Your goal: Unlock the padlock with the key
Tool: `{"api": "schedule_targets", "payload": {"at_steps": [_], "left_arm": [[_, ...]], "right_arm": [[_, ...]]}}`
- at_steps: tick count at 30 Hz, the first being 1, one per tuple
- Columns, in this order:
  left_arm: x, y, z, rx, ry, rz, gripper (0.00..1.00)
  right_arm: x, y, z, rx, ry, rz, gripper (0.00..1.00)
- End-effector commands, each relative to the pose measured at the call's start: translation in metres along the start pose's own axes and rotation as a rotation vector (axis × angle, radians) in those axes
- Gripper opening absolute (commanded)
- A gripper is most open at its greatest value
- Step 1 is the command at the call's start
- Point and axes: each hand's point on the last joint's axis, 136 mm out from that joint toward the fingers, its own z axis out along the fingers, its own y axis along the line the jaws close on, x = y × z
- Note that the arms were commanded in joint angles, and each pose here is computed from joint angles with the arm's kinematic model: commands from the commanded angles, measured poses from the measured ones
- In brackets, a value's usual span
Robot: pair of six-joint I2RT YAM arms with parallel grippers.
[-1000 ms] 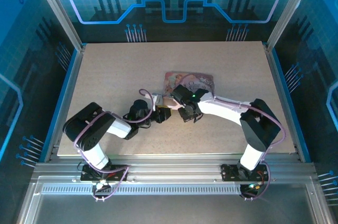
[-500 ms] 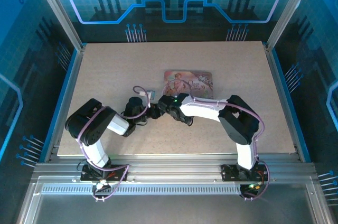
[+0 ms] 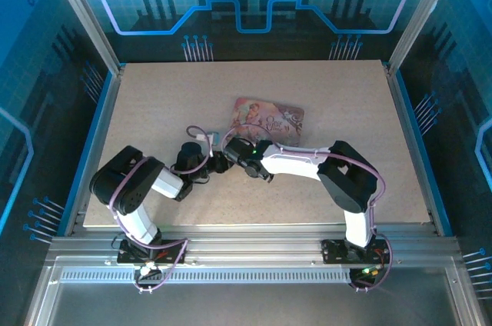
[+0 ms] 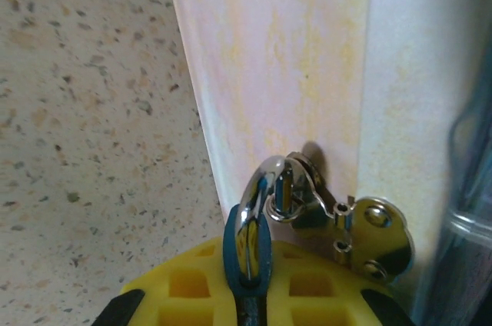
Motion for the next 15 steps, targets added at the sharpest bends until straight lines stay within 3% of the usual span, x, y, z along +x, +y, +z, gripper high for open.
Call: {"api": "schedule_targets", "payload": {"at_steps": [1,7,15], "left_arm": [[-0.004,-0.007,-0.008,0.016,-0.018,0.034,0.35],[-0.006,-0.007,-0.010,0.023,-0.035,0.032,0.35],[-0.009,-0.006,-0.011,0.048,-0.044,0.026,0.35]], "right_arm": [[-0.006,-0.009,-0.008,-0.037,-0.061,0.030,0.00],[0.013,-0.022,-0.018,-0.135,-0.063,0.150,0.00],[0.021,-0.006,-0.024,-0.421,-0.073,0.189,0.00]]}}
